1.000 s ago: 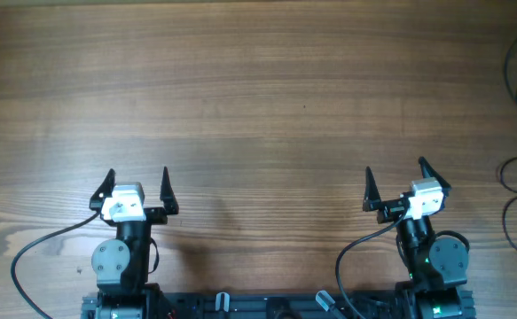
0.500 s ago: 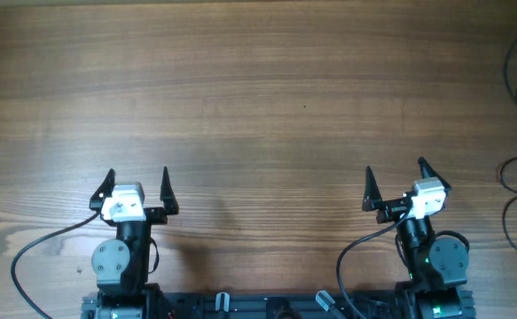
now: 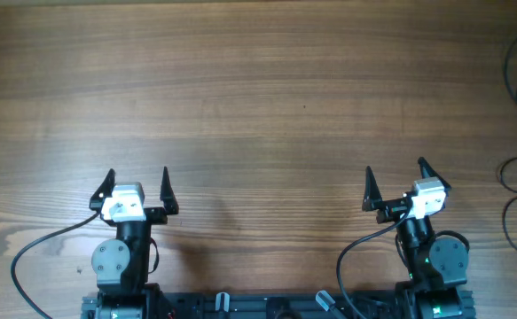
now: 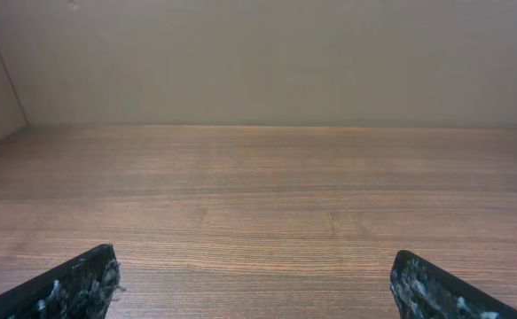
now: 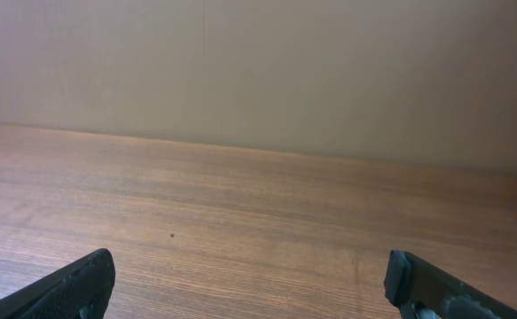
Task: Untangle cables
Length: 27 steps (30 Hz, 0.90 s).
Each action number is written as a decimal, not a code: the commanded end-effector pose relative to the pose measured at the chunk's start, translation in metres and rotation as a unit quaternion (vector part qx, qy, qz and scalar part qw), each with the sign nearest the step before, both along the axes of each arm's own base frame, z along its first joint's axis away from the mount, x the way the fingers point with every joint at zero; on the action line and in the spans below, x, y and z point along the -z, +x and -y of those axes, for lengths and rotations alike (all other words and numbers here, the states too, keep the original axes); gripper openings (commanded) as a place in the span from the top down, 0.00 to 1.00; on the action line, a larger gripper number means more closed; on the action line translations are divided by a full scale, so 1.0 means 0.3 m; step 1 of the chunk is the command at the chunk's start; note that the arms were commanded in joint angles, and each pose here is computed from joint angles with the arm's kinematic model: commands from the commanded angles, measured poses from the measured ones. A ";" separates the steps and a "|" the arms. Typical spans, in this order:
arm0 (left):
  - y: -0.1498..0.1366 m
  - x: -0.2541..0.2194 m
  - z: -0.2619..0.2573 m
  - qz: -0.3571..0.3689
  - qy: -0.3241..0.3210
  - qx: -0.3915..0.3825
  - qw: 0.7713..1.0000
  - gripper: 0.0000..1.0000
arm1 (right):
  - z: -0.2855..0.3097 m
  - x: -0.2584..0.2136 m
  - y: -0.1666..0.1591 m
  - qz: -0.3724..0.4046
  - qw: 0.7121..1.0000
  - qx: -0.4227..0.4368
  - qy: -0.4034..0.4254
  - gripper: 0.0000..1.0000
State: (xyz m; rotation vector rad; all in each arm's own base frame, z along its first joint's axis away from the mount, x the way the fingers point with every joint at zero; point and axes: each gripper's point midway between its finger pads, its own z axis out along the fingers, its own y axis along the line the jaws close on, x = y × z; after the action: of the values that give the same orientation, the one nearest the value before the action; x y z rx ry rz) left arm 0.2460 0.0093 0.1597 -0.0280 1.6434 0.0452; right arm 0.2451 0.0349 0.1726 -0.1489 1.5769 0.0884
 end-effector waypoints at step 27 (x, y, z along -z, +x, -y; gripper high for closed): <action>0.000 0.006 0.002 0.001 0.010 0.002 1.000 0.00 | 0.009 -0.009 -0.001 0.006 1.000 0.003 0.008 0.00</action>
State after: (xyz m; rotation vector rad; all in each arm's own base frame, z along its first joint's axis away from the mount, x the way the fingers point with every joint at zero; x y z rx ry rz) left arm 0.2460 0.0093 0.1597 -0.0280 1.6434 0.0452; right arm 0.2456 0.0308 0.1728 -0.1356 1.5775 0.0753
